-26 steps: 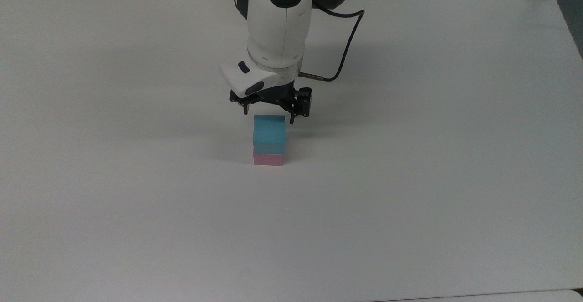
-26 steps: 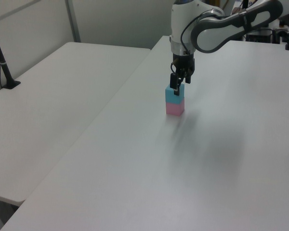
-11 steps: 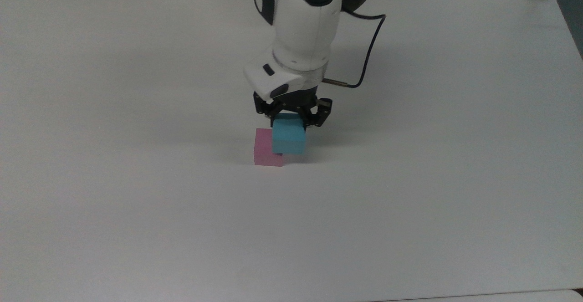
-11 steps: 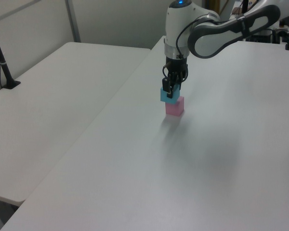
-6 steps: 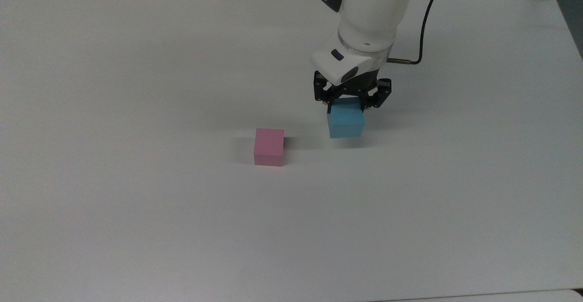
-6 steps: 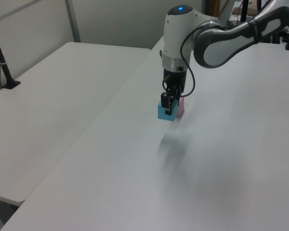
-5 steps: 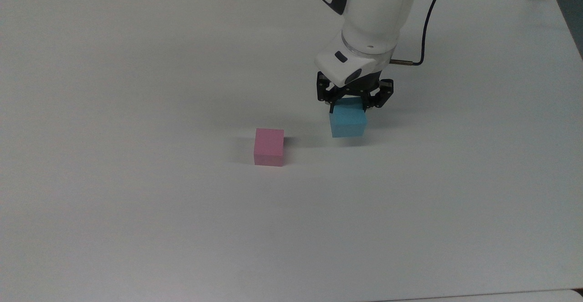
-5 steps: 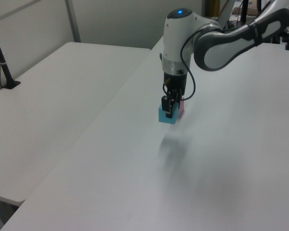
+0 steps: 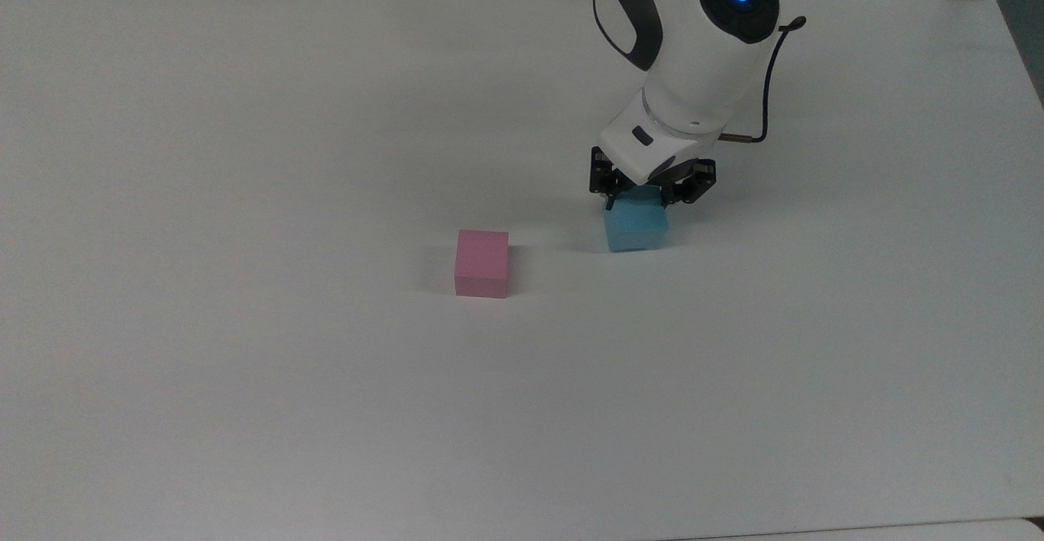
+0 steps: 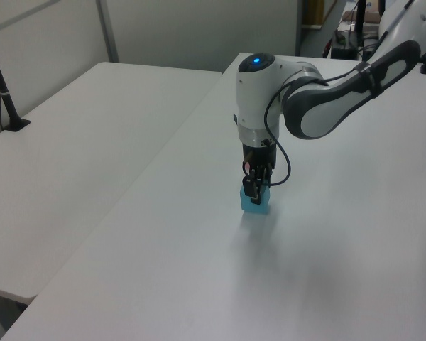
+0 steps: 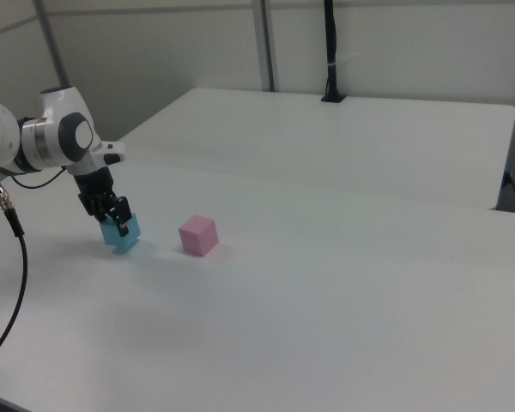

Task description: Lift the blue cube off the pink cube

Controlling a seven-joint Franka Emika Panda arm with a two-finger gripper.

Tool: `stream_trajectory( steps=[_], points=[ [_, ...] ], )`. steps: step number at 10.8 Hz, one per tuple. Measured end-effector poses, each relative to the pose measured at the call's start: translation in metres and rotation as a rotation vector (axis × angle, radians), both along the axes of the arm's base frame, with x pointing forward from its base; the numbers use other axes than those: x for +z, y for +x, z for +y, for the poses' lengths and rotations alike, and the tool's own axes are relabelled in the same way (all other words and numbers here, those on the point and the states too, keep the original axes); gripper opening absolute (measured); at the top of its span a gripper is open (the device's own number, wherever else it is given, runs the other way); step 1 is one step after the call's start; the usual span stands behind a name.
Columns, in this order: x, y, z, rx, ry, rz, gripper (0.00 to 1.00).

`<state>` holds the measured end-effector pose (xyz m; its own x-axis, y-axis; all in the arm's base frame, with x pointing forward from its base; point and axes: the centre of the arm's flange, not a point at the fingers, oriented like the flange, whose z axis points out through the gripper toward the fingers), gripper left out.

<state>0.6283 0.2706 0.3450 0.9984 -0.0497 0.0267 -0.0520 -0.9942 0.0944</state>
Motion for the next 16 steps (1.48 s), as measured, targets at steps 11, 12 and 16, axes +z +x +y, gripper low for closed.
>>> stream_trajectory(
  steps=[11, 12, 16],
  points=[
    [0.107, -0.002, -0.055, -0.114, -0.077, -0.038, 1.00],
    [0.142, -0.009, -0.086, -0.101, -0.100, -0.025, 1.00],
    [0.246, -0.051, -0.206, 0.005, -0.003, 0.051, 1.00]
  ],
)
